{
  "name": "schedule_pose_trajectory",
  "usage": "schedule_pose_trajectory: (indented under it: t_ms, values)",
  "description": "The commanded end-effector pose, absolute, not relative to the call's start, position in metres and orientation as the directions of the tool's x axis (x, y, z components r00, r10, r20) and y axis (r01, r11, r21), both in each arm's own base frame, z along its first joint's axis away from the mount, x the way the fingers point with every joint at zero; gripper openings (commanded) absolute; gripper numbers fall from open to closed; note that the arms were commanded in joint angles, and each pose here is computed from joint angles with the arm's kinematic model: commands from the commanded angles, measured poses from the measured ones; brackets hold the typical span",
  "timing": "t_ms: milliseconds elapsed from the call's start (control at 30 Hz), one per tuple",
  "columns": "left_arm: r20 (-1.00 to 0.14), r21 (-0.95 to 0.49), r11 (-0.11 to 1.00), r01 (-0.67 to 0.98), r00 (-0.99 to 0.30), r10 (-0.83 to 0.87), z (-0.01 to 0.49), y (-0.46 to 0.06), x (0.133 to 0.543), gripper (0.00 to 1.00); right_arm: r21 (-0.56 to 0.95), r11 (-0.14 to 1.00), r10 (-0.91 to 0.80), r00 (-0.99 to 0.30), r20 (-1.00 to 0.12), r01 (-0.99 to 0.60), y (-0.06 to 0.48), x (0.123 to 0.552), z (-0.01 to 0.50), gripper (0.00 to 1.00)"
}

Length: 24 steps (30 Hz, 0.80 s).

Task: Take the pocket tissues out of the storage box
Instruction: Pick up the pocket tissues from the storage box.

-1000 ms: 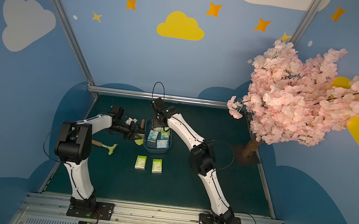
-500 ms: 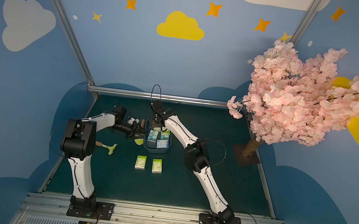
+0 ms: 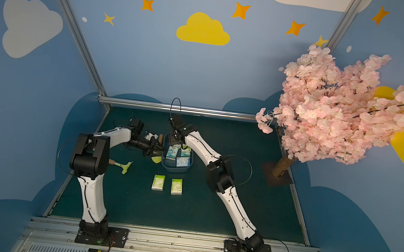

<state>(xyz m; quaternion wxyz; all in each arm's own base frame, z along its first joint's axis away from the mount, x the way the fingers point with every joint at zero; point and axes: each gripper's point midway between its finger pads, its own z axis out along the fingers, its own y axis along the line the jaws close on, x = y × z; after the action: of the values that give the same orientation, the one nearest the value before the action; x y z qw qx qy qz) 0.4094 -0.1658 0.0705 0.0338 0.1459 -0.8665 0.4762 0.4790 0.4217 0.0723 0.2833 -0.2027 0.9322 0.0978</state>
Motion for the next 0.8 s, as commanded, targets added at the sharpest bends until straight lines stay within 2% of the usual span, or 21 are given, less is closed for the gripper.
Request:
schedule_pose_trajectory:
  t_ms: [0,300,567,767]
  values:
    - [0.195,-0.823,0.499,-0.271,-0.96,-0.2,0.071,-0.171,0.412,0.36,0.065,0.892,-0.344,-0.763,-0.547,-0.448,0.423,0.478,0.057,0.66]
    - [0.197,-0.821,0.504,-0.269,-0.961,-0.192,0.068,-0.175,0.41,0.35,0.052,0.871,-0.389,-0.749,-0.537,-0.489,0.432,0.472,0.042,0.65]
    - [0.199,-0.82,0.504,-0.271,-0.961,-0.193,0.067,-0.176,0.41,0.35,0.031,0.864,-0.417,-0.748,-0.517,-0.503,0.432,0.468,0.03,0.68]
    - [0.191,-0.818,0.509,-0.266,-0.962,-0.196,0.07,-0.175,0.41,0.34,0.027,0.87,-0.403,-0.74,-0.538,-0.493,0.431,0.469,0.051,0.54]
